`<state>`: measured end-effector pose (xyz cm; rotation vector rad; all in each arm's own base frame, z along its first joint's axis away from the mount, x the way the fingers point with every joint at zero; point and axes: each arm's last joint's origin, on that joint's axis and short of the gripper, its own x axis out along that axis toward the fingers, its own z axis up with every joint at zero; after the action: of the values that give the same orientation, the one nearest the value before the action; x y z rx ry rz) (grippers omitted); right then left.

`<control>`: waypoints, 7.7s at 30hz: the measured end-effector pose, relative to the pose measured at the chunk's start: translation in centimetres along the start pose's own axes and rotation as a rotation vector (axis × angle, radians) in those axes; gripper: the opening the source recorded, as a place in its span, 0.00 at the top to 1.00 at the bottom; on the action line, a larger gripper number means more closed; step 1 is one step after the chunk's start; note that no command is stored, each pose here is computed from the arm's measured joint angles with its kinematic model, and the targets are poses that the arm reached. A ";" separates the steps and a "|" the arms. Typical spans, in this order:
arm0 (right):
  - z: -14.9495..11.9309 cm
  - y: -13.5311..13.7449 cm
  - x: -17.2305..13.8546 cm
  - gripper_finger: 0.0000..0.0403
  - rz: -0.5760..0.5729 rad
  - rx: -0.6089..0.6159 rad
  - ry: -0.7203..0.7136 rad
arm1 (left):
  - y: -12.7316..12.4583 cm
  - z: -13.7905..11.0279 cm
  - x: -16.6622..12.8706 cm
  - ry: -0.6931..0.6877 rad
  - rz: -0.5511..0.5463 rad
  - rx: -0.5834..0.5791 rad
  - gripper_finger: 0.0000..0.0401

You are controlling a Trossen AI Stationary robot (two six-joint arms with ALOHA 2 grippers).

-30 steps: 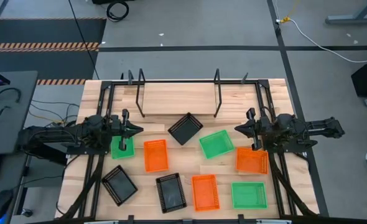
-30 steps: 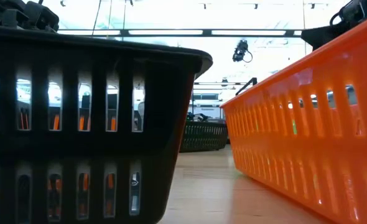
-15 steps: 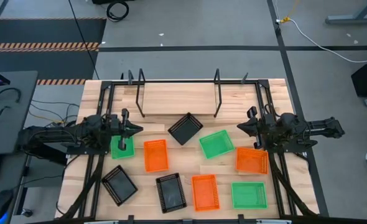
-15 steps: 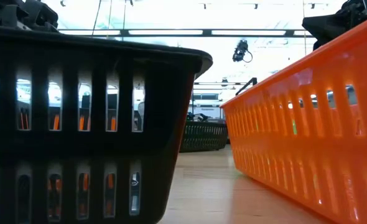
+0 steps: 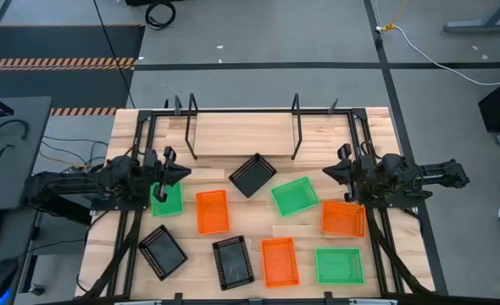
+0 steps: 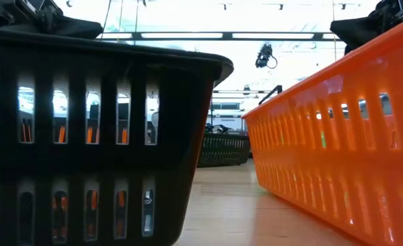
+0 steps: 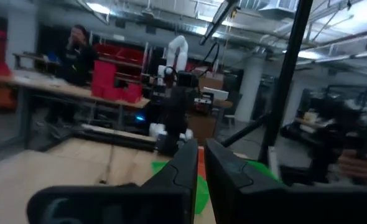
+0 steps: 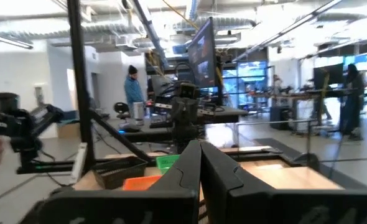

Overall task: Stack baskets on shelf by color
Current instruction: Put the top right green bin on the shelf

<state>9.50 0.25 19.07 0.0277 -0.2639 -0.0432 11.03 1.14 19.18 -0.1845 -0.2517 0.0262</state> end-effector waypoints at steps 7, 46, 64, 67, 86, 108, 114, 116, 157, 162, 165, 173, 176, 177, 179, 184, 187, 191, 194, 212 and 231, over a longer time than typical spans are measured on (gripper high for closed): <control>0.2 -0.2 0.0 0.97 -0.067 -0.038 -0.017 | 0.5 0.8 -0.1 -0.107 0.197 0.088 0.89; 5.6 1.5 16.3 0.44 -0.081 -0.177 1.211 | 1.0 3.2 6.8 0.473 0.474 0.218 0.45; -3.3 0.4 18.8 0.44 0.015 -0.221 1.593 | 0.7 3.1 6.8 0.475 0.458 0.195 0.47; -4.2 0.0 19.0 0.45 0.013 -0.210 1.622 | 0.6 3.1 6.8 0.476 0.451 0.195 0.47; -6.8 -0.9 19.4 0.62 0.052 -0.159 1.670 | 0.6 3.1 6.8 0.478 0.451 0.197 0.49; -1.3 -1.2 21.0 0.97 0.004 -0.172 1.565 | 0.6 3.1 6.8 0.475 0.451 0.197 0.50; 4.1 -3.5 23.1 0.97 -0.194 -0.027 1.348 | 0.6 3.1 6.8 0.474 0.451 0.196 0.51; 5.4 -5.0 23.7 0.97 -0.277 0.039 1.292 | 0.6 3.1 6.8 0.472 0.451 0.196 0.51; 5.1 -16.7 22.9 0.97 -0.740 0.783 1.061 | 0.3 3.9 7.2 0.392 0.420 0.261 0.52; 5.9 -15.6 23.8 0.97 -0.565 0.633 1.100 | -0.8 4.6 7.9 0.331 0.321 0.503 0.52; 6.5 -14.8 24.3 0.97 -0.516 0.515 1.131 | -1.2 4.6 8.5 0.342 0.306 0.618 0.52; 7.0 -15.1 24.2 0.97 -0.603 0.467 1.126 | -1.8 6.9 14.8 0.616 0.295 0.750 0.52; 6.9 -15.1 24.1 0.97 -0.589 0.458 1.142 | -1.5 7.3 17.9 0.772 0.272 0.817 0.51; 6.9 -15.1 24.0 0.97 -0.586 0.458 1.147 | -1.3 7.3 18.9 0.819 0.264 0.839 0.51; 6.8 -14.9 24.0 0.97 -0.568 0.466 1.162 | -1.0 7.4 20.7 0.911 0.242 0.879 0.51; 6.6 -14.4 23.6 0.97 -0.526 0.475 1.228 | -0.8 7.2 24.8 1.061 0.134 0.923 0.51; 6.6 -14.4 23.4 0.96 -0.515 0.468 1.250 | -1.0 6.2 26.7 1.137 0.070 0.960 0.51; 6.6 -14.3 23.4 0.96 -0.498 0.475 1.251 | -0.8 4.4 28.6 1.201 0.045 0.966 0.51; 6.6 -14.2 23.5 0.96 -0.454 0.498 1.251 | 0.0 3.3 29.4 1.235 0.083 1.035 0.52; 6.6 -13.6 23.8 0.95 -0.364 0.478 1.249 | 1.4 3.0 29.0 1.314 0.007 1.074 0.94; 6.5 -13.5 23.6 0.71 -0.286 0.399 1.287 | 1.7 3.0 28.7 1.358 0.012 1.128 0.98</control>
<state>30.00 -14.48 31.08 0.4719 1.0259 -0.2434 38.07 4.74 28.75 0.9200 1.1252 0.0454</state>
